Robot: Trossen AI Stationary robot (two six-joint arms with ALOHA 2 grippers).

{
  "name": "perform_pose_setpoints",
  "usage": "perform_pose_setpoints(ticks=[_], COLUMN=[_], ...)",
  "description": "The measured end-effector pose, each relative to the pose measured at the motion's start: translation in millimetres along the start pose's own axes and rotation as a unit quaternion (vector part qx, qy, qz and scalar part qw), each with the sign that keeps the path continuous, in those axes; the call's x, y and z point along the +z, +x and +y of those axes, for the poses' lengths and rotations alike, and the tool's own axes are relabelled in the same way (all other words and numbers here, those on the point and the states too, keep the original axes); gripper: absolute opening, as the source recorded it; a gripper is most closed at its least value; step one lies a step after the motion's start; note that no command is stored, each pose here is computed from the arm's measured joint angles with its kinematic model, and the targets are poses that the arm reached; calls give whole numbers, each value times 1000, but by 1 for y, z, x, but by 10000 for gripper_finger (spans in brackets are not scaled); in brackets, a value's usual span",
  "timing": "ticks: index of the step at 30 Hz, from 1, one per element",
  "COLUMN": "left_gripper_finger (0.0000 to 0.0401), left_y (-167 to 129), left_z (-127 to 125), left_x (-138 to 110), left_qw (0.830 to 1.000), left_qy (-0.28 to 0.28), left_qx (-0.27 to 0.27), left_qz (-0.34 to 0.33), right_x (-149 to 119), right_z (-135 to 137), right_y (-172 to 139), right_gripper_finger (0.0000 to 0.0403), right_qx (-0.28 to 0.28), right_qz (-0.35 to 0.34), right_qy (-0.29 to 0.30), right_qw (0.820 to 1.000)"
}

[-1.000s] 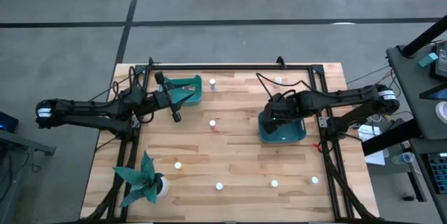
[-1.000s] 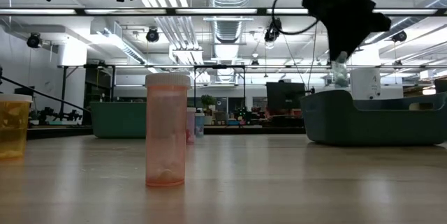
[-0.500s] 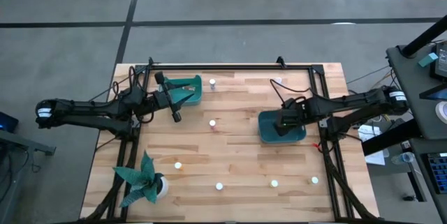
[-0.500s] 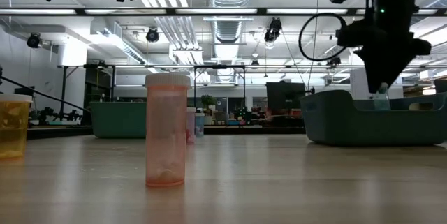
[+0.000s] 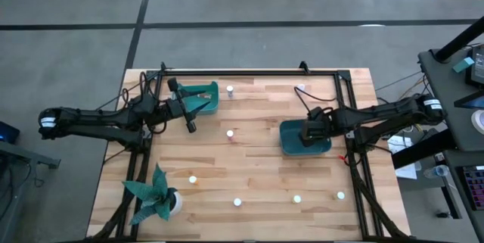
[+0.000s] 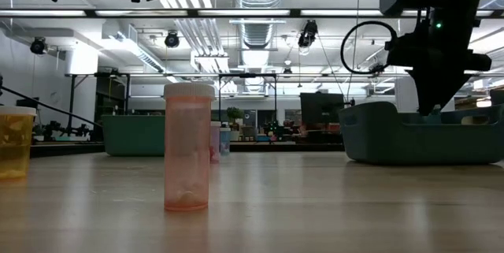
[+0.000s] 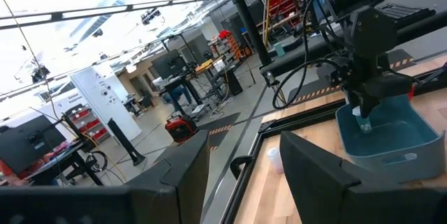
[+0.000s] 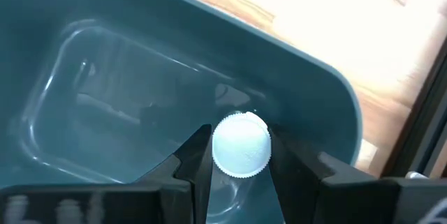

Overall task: Pick and place medicine bottles into bin by pill shape (circle, oval)
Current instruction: Put the blue tablet bottle into the blue bin

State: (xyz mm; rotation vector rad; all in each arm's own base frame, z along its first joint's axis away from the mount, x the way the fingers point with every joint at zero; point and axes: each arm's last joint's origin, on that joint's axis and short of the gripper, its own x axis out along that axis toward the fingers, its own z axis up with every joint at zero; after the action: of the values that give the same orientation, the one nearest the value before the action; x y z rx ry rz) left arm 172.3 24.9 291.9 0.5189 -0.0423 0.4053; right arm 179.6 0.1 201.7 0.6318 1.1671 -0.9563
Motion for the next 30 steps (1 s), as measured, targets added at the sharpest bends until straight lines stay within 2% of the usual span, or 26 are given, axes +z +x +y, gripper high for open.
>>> perform_pose_setpoints(ticks=[8,30], left_gripper_finger=[160,160], left_y=[0,0], left_z=[0,0], left_x=[0,0], left_qw=[1000,1000], left_qy=[0,0], left_qx=[0,0], left_qz=[0,0], right_x=[-6,-5], right_z=[-2,-2], right_y=[11,12], right_gripper_finger=[113,122], right_qx=[-8,-7], right_qz=[4,-1], right_qy=[-4,8], right_qw=[1000,1000])
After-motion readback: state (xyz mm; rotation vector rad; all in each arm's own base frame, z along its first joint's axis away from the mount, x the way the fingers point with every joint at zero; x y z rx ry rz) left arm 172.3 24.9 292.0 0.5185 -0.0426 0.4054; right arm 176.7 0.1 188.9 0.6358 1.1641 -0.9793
